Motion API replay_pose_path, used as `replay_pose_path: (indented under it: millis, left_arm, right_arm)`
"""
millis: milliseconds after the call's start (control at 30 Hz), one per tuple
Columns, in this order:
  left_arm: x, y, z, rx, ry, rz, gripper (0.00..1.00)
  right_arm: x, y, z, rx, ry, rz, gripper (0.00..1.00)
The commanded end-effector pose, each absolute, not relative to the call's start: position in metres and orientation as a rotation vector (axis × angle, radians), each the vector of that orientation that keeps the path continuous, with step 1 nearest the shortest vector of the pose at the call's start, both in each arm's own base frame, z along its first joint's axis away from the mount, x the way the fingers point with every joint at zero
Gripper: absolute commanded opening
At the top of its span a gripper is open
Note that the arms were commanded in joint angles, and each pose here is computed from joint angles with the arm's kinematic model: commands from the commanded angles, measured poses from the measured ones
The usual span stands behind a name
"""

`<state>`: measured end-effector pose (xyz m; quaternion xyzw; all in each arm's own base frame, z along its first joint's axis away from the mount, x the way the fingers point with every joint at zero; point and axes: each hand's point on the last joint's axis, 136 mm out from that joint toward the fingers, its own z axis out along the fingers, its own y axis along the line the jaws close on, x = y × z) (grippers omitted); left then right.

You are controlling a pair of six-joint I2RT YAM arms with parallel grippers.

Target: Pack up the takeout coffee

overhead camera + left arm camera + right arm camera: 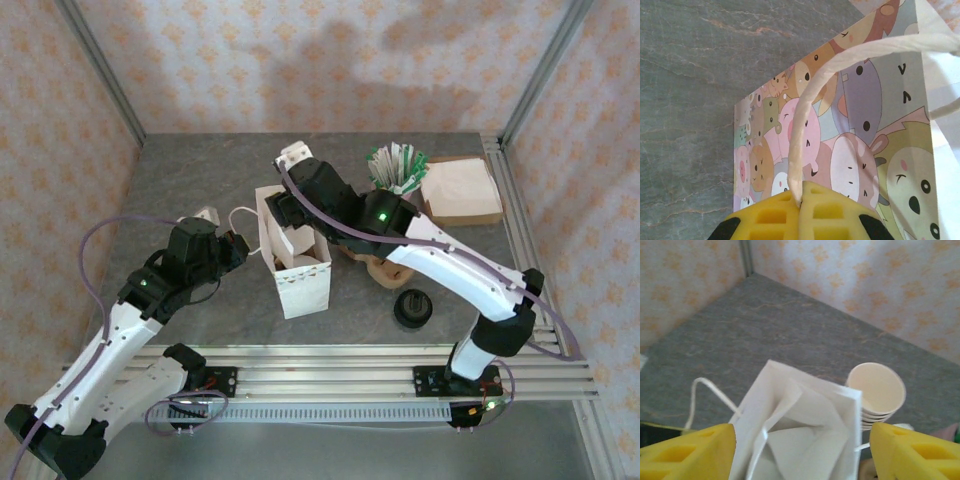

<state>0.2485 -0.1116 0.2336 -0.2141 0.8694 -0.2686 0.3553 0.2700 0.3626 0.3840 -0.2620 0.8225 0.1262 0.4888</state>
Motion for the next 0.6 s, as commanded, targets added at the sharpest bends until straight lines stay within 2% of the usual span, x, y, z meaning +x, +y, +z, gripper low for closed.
replay_pose_path:
  millis: [0,100,167,333,433,567]
  left_arm:
    - [0.249,-0.112,0.235,-0.543,2.240,-0.682,0.00]
    - [0.249,-0.111,0.234,-0.545,2.242,-0.679,0.00]
    - [0.249,-0.111,0.233,-0.544,2.246,-0.677,0.00]
    - [0.249,-0.110,0.234,-0.541,2.245,-0.670,0.00]
    - [0.249,-0.110,0.233,-0.542,2.246,-0.669,0.00]
    - [0.250,-0.111,0.232,-0.542,2.248,-0.668,0.00]
  right_arm:
    - [0.270,0.375,0.355,-0.633,2.105,0.333,0.68]
    - [0.271,0.377,0.335,-0.644,2.168,0.285,0.53]
    - [0.267,0.378,0.326,-0.654,2.204,0.286,0.51]
    - [0.255,0.379,0.318,-0.691,2.232,0.294,0.55]
    - [0.256,0.372,0.336,-0.658,2.190,0.280,0.54]
    - [0.256,0.369,0.377,-0.608,2.067,0.377,0.67]
